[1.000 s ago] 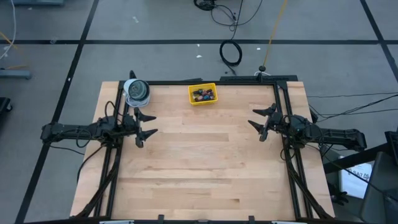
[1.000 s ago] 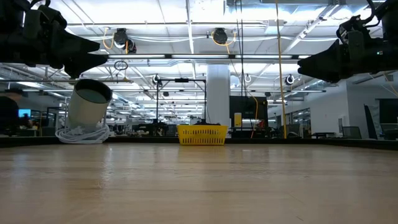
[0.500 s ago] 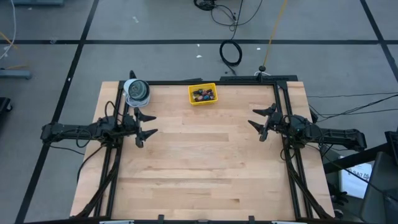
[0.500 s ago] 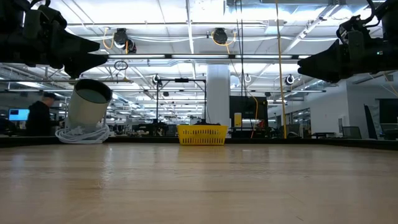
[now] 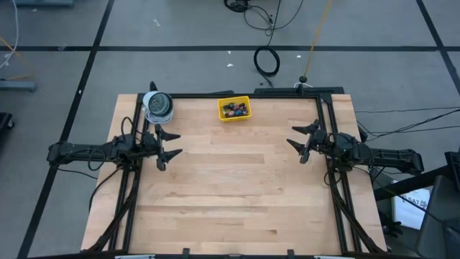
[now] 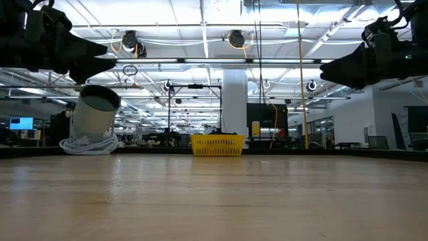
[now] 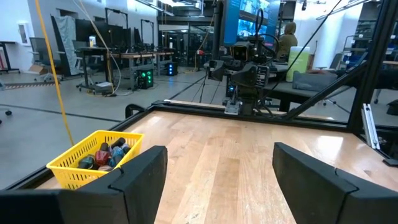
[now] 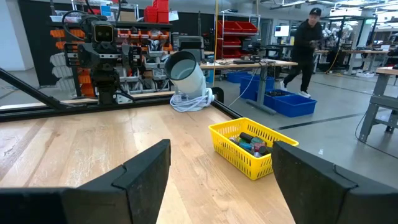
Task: Pick & Place Nail Polish
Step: Return to Home Position
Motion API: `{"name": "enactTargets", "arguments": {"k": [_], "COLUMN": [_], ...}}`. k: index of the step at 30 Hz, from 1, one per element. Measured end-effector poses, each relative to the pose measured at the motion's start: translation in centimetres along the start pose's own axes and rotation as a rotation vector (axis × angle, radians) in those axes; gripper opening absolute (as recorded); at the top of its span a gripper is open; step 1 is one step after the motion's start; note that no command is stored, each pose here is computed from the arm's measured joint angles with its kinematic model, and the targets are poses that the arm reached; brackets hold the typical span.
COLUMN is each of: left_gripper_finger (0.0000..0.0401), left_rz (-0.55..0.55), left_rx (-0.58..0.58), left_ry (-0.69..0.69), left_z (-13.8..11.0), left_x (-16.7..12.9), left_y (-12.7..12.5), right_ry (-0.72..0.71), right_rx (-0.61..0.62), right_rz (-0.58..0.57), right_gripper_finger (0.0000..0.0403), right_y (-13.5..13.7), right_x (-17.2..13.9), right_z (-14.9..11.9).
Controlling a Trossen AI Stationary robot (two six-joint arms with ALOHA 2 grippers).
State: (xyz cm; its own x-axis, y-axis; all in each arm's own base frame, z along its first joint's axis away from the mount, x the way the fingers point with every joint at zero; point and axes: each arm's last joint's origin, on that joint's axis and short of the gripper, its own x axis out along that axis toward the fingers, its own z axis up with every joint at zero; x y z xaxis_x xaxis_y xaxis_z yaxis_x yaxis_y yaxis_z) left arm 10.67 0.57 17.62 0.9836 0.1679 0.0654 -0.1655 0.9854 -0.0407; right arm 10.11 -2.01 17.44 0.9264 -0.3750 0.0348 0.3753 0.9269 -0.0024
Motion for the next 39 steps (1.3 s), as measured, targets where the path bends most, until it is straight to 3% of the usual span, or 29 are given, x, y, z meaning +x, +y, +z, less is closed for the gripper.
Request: {"name": "enactTargets", "arguments": {"k": [39], "left_gripper_finger": [0.0287], "left_rz": [0.0], "left_rx": [0.0], "left_ry": [0.001], "left_z": [-0.02], "left_x": [0.0], "left_y": [0.0], "right_ry": [0.0], "right_rx": [0.0], "right_rz": [0.0], "right_gripper_finger": [0.0267], "right_y": [0.0], "right_x": [0.0], "right_z": [0.0]}}
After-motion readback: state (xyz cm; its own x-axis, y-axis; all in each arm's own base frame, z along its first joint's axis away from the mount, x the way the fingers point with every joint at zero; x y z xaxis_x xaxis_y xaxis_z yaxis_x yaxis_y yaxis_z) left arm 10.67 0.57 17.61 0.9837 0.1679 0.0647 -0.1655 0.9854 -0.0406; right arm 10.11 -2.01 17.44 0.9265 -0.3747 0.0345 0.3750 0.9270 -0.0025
